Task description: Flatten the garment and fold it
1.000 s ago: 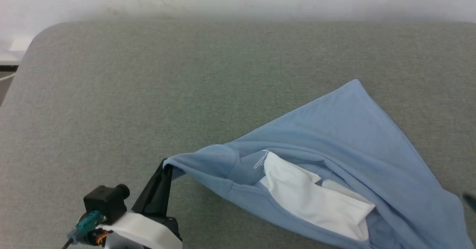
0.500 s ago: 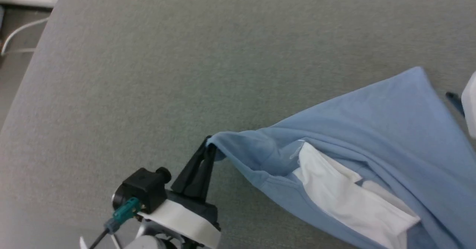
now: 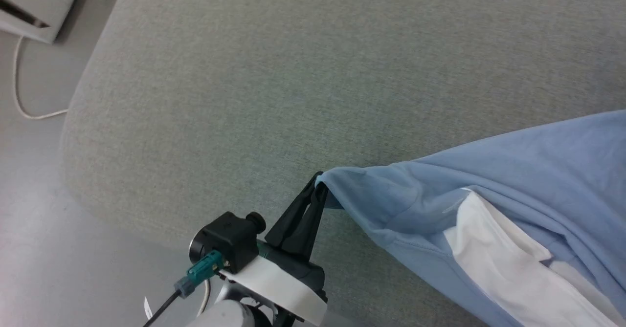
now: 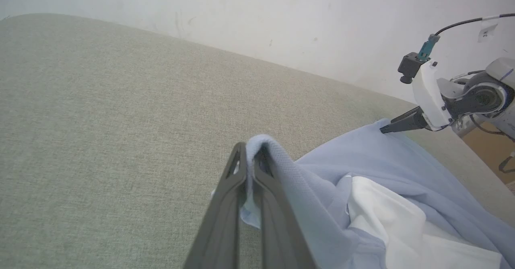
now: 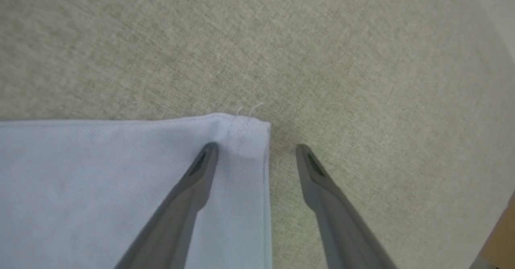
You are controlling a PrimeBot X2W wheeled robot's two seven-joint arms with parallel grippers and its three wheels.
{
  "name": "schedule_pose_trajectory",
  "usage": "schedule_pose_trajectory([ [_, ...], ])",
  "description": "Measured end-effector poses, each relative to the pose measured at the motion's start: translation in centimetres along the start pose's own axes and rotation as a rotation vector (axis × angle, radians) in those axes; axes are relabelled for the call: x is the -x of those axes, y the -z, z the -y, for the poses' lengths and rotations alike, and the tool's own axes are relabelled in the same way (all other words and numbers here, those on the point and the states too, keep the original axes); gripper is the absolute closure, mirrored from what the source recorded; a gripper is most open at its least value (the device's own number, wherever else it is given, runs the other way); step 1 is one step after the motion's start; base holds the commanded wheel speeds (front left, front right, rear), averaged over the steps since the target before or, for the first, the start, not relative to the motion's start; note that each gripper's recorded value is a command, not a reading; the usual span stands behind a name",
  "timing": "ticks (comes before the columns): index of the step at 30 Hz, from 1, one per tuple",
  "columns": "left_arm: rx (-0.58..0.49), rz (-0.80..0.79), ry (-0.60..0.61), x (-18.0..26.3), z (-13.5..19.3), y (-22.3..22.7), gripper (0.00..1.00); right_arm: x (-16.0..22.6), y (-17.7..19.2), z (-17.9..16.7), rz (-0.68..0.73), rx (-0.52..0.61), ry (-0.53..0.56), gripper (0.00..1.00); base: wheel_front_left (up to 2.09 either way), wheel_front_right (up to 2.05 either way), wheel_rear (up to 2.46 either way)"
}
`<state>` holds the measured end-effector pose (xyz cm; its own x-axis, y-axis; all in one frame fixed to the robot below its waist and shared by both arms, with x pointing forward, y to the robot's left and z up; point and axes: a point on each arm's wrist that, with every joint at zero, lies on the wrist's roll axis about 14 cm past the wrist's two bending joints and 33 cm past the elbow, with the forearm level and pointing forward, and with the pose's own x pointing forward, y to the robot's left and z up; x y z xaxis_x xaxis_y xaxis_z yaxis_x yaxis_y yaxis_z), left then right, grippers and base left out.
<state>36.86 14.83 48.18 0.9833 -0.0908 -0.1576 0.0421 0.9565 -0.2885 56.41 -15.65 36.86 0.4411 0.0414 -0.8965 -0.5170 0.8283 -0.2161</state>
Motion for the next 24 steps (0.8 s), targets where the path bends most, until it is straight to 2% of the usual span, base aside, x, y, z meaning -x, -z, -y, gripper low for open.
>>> schedule_pose_trajectory([
  [1,-0.002,-0.004,-0.011,0.1,-0.3,0.1,1.0,-0.4,0.0,-0.2,-0.009,0.017,-0.005,0.0,0.0,0.0,0.0],
  [3,-0.007,-0.014,-0.026,0.3,-0.8,0.4,1.0,-1.0,-0.1,-0.6,-0.016,0.041,-0.016,0.77,0.0,0.0,0.0],
  [4,-0.009,-0.018,-0.033,0.3,-1.0,0.5,1.0,-1.3,-0.1,-0.8,-0.017,0.051,-0.021,1.0,0.0,0.0,0.0],
  [10,-0.031,-0.026,-0.046,0.6,-1.7,0.7,1.0,-1.3,-1.0,-1.8,0.055,0.071,-0.047,1.0,0.0,0.0,0.0],
  [16,-0.092,-0.008,-0.023,1.0,-2.2,-0.6,1.0,0.8,-2.7,-1.7,0.194,0.057,-0.035,1.0,0.0,0.0,0.0],
  [20,-0.132,0.063,-0.001,0.8,-2.2,-3.3,1.0,4.7,-5.5,-0.8,0.379,0.05,-0.004,1.0,0.0,0.0,0.0],
  [24,-0.184,0.142,0.035,0.9,-1.8,-6.9,1.0,11.5,-9.1,1.7,0.618,0.095,0.087,1.0,0.0,0.0,0.0],
])
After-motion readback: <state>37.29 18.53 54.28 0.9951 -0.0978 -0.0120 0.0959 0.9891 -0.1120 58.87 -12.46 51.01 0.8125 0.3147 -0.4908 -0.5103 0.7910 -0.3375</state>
